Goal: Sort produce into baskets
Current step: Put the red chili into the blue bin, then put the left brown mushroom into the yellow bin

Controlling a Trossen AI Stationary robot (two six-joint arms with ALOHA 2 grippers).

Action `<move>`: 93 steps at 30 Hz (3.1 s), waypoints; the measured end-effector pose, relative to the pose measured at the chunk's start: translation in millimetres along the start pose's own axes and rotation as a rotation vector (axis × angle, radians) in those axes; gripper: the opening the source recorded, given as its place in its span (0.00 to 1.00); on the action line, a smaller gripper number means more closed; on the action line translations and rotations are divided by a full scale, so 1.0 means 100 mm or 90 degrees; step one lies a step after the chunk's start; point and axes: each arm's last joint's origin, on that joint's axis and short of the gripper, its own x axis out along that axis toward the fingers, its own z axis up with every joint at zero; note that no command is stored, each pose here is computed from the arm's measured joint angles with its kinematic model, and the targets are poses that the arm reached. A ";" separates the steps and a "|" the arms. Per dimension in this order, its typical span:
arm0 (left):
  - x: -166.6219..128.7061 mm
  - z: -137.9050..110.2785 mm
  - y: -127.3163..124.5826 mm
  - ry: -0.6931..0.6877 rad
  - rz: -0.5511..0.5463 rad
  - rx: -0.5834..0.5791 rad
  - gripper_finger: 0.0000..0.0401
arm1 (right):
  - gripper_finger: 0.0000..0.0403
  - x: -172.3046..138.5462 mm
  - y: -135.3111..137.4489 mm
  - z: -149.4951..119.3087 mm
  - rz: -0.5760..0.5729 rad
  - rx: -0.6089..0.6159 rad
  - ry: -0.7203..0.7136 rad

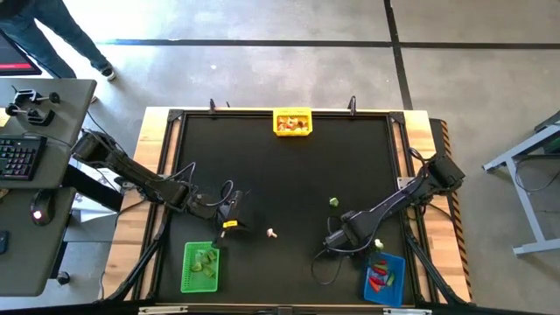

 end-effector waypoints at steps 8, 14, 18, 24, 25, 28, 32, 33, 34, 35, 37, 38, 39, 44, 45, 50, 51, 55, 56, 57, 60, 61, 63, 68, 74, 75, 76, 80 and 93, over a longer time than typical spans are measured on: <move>0.00 -0.01 0.00 0.005 0.000 0.006 0.00 | 0.39 0.04 0.15 -0.01 0.000 -0.050 0.005; 0.00 -0.01 0.00 0.005 0.003 0.013 0.00 | 0.39 0.02 0.04 0.00 -0.060 0.005 -0.005; 0.00 -0.01 0.00 0.005 0.004 0.012 0.00 | 0.39 0.01 -0.01 0.00 -0.056 0.017 -0.005; 0.00 -0.01 0.00 0.005 0.005 0.012 0.00 | 0.38 0.00 -0.06 0.01 -0.092 0.029 -0.013; 0.00 -0.01 0.00 0.005 0.005 0.012 0.00 | 0.36 -0.01 -0.07 0.01 -0.094 0.037 -0.015; 0.00 -0.01 0.00 0.005 0.005 0.012 0.00 | 0.29 -0.01 -0.09 0.03 -0.105 0.061 -0.030; 0.00 -0.01 0.00 0.007 0.005 0.012 0.00 | 0.09 -0.01 -0.10 0.05 -0.097 0.081 -0.047; 0.00 -0.01 0.00 0.007 0.005 0.012 0.00 | 0.05 -0.02 -0.10 0.06 -0.094 0.088 -0.049; 0.00 -0.01 0.00 0.007 0.005 0.012 0.00 | 0.03 -0.01 -0.10 0.06 -0.091 0.092 -0.050; 0.00 -0.01 0.00 0.007 0.005 0.012 0.00 | 0.03 -0.01 -0.10 0.06 -0.088 0.099 -0.050; 0.00 -0.01 0.00 0.007 0.005 0.012 0.00 | 0.04 -0.02 -0.10 0.06 -0.084 0.111 -0.052; 0.00 -0.01 0.00 0.007 0.005 0.012 0.00 | 0.04 -0.02 -0.09 0.06 -0.081 0.115 -0.053; 0.00 -0.01 0.00 0.007 0.005 0.012 0.00 | 0.03 -0.03 -0.09 0.07 -0.079 0.117 -0.056; 0.00 -0.01 0.00 0.007 0.005 0.012 0.00 | 0.01 -0.22 -0.04 0.14 -0.071 0.125 -0.102; 0.00 -0.01 0.00 0.008 0.005 0.012 0.00 | 0.01 -0.28 -0.02 0.15 -0.071 0.128 -0.117; 0.00 -0.01 0.00 0.008 0.005 0.012 0.00 | 0.00 -0.57 0.10 0.18 -0.032 0.170 -0.182; 0.00 -0.01 0.00 0.008 0.005 0.012 0.00 | 0.00 -0.63 0.15 0.18 -0.011 0.183 -0.194; 0.00 -0.01 0.00 0.008 0.005 0.012 0.00 | 0.00 -0.86 0.39 0.17 0.118 0.268 -0.208; 0.00 -0.01 0.00 0.009 0.005 0.012 0.00 | 0.00 -0.88 0.45 0.16 0.150 0.296 -0.197; 0.00 -0.01 0.00 0.008 0.005 0.013 0.00 | 0.00 -0.90 0.52 0.16 0.178 0.325 -0.183; 0.00 -0.01 0.00 0.008 0.005 0.021 0.00 | 0.00 -0.81 0.73 0.09 0.204 0.391 -0.131; 0.00 -0.01 0.00 0.008 0.005 0.023 0.00 | 0.00 -0.74 0.78 0.06 0.199 0.408 -0.112; 0.00 -0.01 0.00 0.008 0.005 0.024 0.00 | 0.00 -0.59 0.84 -0.02 0.177 0.443 -0.073; 0.00 -0.01 0.00 0.008 0.005 0.034 0.00 | 0.00 -0.25 0.76 -0.17 0.105 0.513 -0.024; 0.00 -0.01 0.01 0.007 0.019 0.023 0.00 | 0.00 -0.12 0.65 -0.22 0.041 0.495 -0.039; 0.00 -0.01 0.01 0.007 0.022 0.023 0.00 | 0.00 -0.12 0.64 -0.22 0.033 0.487 -0.048; 0.00 -0.01 0.01 0.007 0.026 0.022 0.00 | 0.00 -0.13 0.63 -0.21 0.027 0.478 -0.056; 0.00 -0.01 0.01 0.006 0.030 0.017 0.00 | 0.00 -0.17 0.65 -0.16 0.033 0.434 -0.091; 0.00 -0.02 0.01 0.010 0.018 -0.023 0.00 | 0.23 -0.19 0.68 -0.11 0.076 0.421 -0.097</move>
